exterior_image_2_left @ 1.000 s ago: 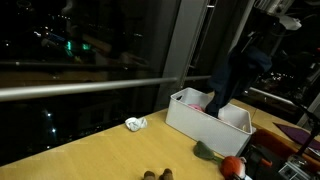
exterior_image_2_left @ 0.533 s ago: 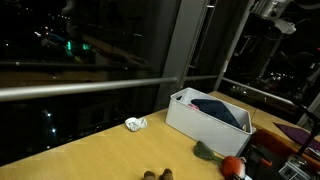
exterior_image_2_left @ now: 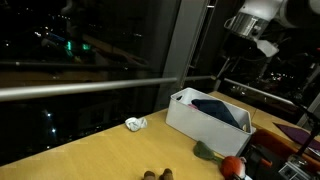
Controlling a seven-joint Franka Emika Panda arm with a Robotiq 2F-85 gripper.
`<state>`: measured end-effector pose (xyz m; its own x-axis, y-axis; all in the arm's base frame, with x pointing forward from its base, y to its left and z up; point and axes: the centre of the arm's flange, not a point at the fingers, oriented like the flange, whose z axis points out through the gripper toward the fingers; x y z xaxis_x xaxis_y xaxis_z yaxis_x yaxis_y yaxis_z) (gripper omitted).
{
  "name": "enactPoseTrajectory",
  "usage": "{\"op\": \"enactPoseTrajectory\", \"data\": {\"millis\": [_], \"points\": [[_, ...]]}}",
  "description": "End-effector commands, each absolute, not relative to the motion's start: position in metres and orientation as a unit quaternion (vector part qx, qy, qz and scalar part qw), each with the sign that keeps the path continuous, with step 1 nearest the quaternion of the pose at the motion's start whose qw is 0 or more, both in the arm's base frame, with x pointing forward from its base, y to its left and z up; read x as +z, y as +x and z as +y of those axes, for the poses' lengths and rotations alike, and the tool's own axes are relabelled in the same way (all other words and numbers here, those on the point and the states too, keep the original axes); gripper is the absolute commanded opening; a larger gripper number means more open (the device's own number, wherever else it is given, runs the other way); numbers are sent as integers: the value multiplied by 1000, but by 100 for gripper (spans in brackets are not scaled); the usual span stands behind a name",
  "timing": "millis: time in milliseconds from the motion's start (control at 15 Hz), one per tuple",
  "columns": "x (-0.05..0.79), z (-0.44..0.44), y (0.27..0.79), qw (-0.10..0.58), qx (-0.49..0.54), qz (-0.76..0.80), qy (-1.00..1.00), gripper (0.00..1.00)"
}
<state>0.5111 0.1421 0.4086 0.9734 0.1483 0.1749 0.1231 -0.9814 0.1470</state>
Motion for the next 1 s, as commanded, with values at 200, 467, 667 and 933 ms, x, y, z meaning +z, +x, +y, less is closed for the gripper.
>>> {"op": "enactPoseTrajectory", "data": {"millis": [200, 467, 667, 933], "points": [[313, 209, 496, 74, 11, 51, 996, 100], [266, 225, 479, 95, -45, 38, 994, 100], [243, 230, 465, 118, -81, 31, 989, 100], [229, 211, 437, 148, -113, 9, 982, 100]]}}
